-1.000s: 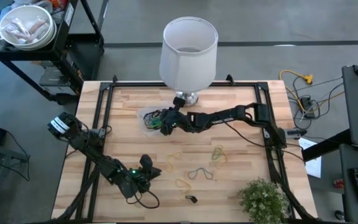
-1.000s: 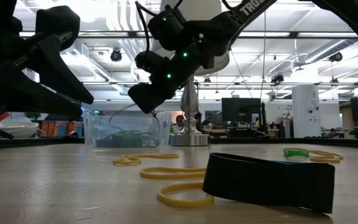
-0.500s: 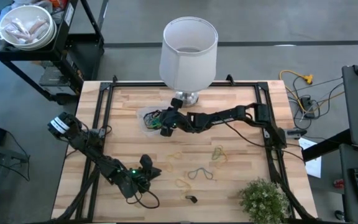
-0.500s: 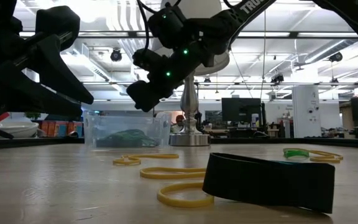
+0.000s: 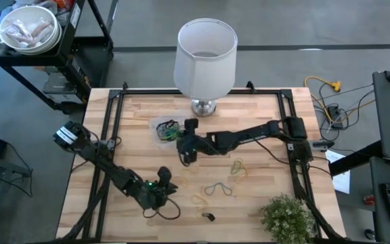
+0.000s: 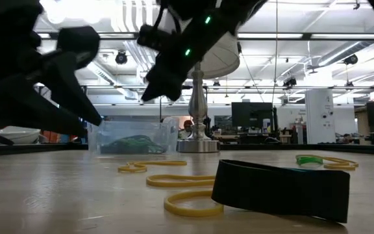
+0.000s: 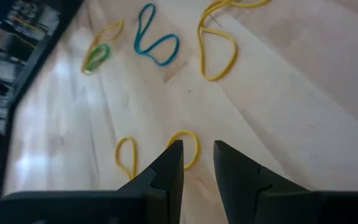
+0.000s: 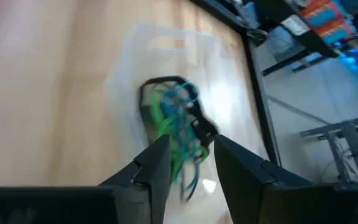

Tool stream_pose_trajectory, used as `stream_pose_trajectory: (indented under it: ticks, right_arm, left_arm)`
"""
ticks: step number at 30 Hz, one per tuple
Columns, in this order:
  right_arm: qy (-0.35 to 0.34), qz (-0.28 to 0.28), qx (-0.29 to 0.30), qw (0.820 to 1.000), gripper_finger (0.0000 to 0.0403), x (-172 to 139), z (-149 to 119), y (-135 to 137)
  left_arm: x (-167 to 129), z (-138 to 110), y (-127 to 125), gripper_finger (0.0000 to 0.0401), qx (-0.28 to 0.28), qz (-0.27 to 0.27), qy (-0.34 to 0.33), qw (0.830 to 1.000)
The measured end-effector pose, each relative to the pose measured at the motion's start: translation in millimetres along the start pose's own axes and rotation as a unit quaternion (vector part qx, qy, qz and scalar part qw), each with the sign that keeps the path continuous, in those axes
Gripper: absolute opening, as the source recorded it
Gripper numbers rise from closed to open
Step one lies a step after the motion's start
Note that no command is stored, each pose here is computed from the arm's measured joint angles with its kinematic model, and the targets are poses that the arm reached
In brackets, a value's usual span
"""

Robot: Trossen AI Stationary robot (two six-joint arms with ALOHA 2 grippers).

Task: Pick and place rubber bands into bin
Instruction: Put the yellow rubber band into the transparent bin

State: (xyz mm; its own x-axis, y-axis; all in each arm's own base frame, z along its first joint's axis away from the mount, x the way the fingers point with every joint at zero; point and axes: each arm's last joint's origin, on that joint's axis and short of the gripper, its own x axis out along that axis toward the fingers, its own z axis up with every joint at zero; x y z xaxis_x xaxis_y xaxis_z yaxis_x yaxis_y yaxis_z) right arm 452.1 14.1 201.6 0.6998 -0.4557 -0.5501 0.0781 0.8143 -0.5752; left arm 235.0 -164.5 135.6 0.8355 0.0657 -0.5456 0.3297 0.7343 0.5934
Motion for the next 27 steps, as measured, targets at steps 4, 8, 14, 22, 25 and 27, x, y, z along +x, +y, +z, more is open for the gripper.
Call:
stream_pose_trajectory:
  ticks: [4,8,14,22,25,27]
  right_arm:
    - [0.018,0.029,-0.006,0.999,0.0112,-37,7,3]
    - [0.041,0.052,0.014,0.998,0.0106,-74,10,3]
    - [0.059,0.08,0.055,0.994,0.0099,-123,10,11]
    - [0.044,0.114,0.037,0.992,0.0093,-158,9,43]
    - [0.037,0.126,0.031,0.991,0.0093,-167,8,55]
    - [0.034,0.133,0.029,0.99,0.0092,-173,8,62]
  left_arm:
    - [10,-4,13,0.0073,-0.03,-0.031,0.001,0.999]
    - [21,-12,29,0.0073,-0.085,-0.066,0.006,0.994]
    - [31,-13,48,0.0073,-0.125,-0.087,-0.001,0.988]
    - [33,-12,53,0.0073,-0.126,-0.095,-0.002,0.987]
    - [36,-15,58,0.0073,-0.136,-0.138,-0.011,0.981]
    - [37,-17,60,0.0073,-0.14,-0.153,-0.012,0.978]
